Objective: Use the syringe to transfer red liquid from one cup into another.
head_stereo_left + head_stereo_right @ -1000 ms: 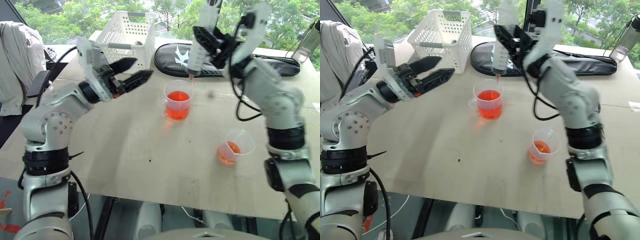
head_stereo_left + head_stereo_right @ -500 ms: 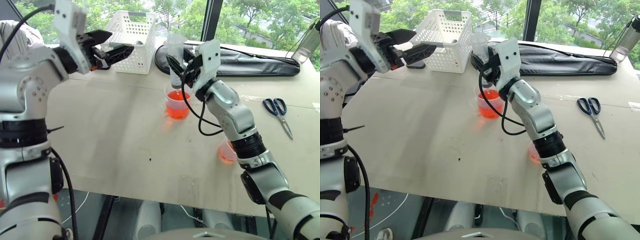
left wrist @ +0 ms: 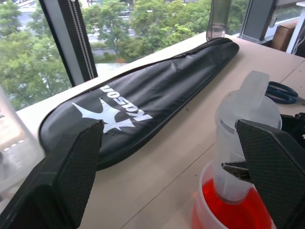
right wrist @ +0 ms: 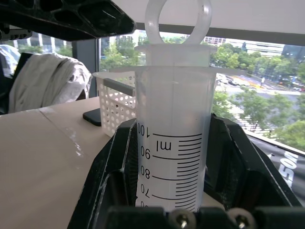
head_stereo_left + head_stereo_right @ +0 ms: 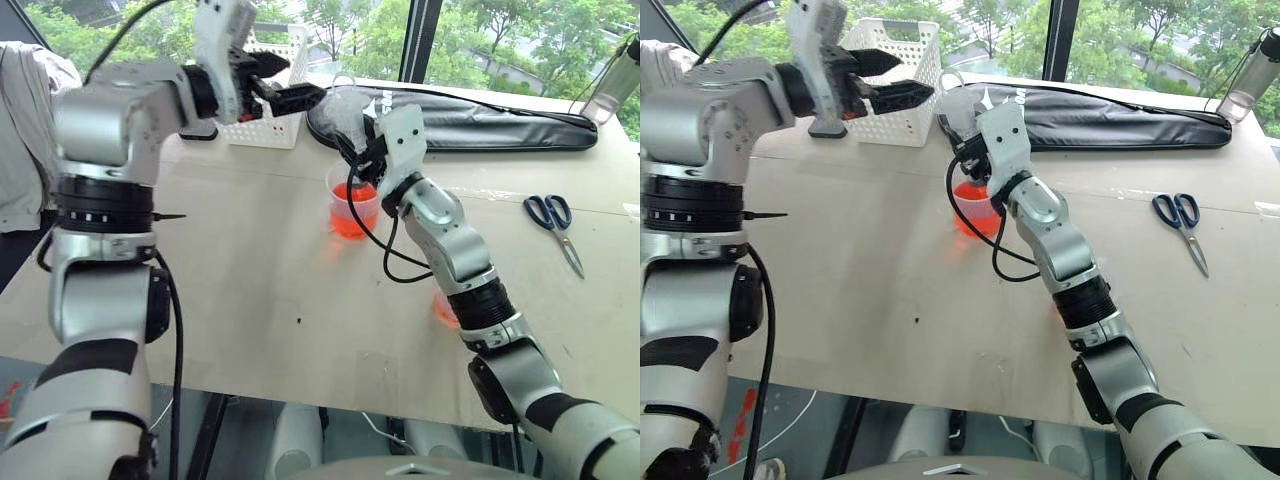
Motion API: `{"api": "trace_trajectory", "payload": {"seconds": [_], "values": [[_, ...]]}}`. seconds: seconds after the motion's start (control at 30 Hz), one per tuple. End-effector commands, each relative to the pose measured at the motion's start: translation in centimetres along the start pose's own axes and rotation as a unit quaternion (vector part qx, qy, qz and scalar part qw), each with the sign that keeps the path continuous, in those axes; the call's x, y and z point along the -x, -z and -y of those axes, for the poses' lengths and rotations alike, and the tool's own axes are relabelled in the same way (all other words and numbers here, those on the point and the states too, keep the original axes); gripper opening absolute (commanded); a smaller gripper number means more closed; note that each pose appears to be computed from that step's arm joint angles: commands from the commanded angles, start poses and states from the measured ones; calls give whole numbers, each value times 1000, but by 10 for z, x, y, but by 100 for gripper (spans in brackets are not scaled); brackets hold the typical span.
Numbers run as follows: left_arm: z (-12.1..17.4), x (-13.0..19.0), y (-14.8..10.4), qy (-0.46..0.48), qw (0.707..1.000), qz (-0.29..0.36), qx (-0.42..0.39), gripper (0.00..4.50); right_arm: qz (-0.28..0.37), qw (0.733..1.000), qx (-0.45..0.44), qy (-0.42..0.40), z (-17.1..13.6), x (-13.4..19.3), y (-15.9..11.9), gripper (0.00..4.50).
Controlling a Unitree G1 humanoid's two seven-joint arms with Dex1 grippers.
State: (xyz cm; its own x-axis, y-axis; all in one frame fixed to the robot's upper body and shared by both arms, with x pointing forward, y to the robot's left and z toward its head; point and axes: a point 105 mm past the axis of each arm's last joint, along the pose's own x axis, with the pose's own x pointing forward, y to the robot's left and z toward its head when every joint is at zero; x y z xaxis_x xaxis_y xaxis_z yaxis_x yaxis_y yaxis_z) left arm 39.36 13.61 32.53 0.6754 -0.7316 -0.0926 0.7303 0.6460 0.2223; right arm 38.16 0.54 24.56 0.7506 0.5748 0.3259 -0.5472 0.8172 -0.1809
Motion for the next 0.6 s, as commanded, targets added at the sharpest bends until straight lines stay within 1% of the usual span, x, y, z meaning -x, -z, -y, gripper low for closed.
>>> {"api": "trace_trajectory", "payload": {"seconds": [0.03, 0.17, 0.27, 0.33, 0.47, 0.53, 0.57, 0.6], "values": [[5, -2, -21, 1, 999, 28, -19, 450, 23, 999, 7, 23, 4, 0, -12, 157], [3, -8, -19, -24, 998, 24, -58, 450, 24, 999, 5, 26, 0, -1, -12, 157], [7, -12, -24, -34, 997, 37, -54, 450, 25, 999, 4, 28, -2, -1, -13, 157], [8, -14, -22, -44, 996, 33, -64, 450, 26, 999, 2, 29, -2, -2, -13, 157], [6, -18, -20, -65, 996, 36, -58, 450, 28, 999, -1, 28, -6, -3, -14, 157], [9, -20, -20, -68, 995, 40, -58, 397, 30, 999, -3, 27, -8, -3, -14, 157], [10, -22, -20, -68, 995, 40, -61, 354, 30, 999, -5, 27, -9, -3, -15, 157], [12, -23, -20, -69, 995, 41, -64, 324, 31, 999, -7, 28, -10, -3, -15, 157]]}}
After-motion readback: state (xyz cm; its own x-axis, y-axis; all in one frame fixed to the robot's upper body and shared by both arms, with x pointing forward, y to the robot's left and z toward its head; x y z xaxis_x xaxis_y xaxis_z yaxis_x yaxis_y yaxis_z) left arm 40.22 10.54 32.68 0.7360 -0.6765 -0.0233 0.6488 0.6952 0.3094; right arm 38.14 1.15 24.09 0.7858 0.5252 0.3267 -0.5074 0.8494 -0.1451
